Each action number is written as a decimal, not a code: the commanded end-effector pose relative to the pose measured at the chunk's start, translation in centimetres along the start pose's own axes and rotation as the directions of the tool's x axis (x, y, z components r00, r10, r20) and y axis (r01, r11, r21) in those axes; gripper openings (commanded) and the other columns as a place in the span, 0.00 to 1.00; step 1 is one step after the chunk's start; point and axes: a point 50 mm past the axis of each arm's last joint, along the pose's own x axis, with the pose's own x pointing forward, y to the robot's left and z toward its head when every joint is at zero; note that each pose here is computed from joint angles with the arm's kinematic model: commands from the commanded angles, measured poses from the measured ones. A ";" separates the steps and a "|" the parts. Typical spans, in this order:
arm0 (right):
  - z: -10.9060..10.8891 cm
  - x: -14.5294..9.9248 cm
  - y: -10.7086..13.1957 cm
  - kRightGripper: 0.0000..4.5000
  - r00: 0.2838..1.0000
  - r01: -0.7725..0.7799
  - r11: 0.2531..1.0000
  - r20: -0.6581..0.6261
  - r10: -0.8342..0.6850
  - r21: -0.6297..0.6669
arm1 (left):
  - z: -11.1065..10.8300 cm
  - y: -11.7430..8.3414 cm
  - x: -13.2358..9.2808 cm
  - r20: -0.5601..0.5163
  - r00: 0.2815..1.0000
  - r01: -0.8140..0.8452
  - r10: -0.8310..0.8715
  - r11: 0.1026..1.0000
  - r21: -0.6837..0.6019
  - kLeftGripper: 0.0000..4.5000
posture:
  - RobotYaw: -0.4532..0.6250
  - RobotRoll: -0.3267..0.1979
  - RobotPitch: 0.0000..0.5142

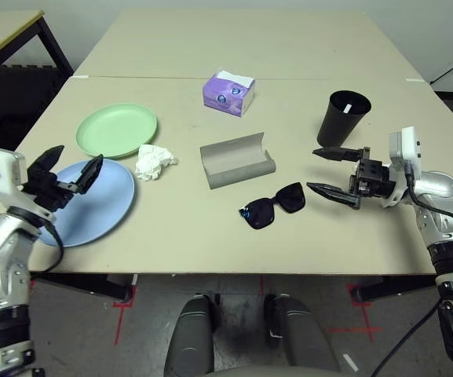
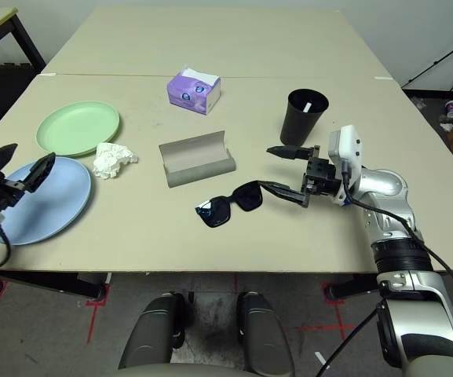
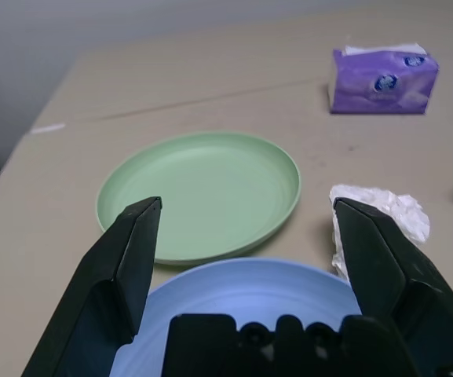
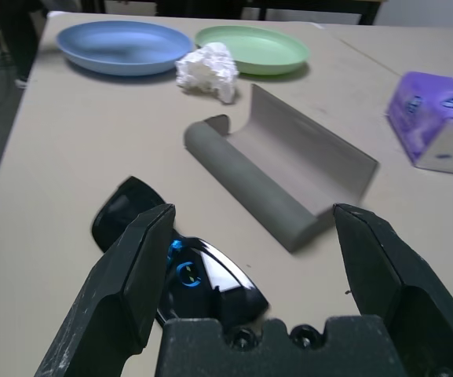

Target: Organize and tidy the items on the table.

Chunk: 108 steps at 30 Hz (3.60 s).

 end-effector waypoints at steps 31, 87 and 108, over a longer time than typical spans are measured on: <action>0.9 0.5 1.2 0.98 0.999 -0.050 0.999 0.001 0.050 -0.012 | -1.7 5.3 -2.6 -0.518 0.846 -0.190 0.125 0.979 -0.074 1.00 | 0.43 0.62 0.31; 1.5 0.4 1.3 1.00 0.999 -0.037 0.999 -0.008 0.037 -0.035 | 0.6 5.9 -3.3 -0.506 0.862 -0.206 -0.035 0.887 -0.412 0.01 | 0.41 0.62 0.31; 1.5 1.2 1.3 1.00 0.999 -0.051 0.998 0.006 0.051 -0.040 | 3.6 8.0 2.2 -0.335 0.934 -0.266 0.125 0.868 -0.418 0.01 | 0.42 0.62 0.29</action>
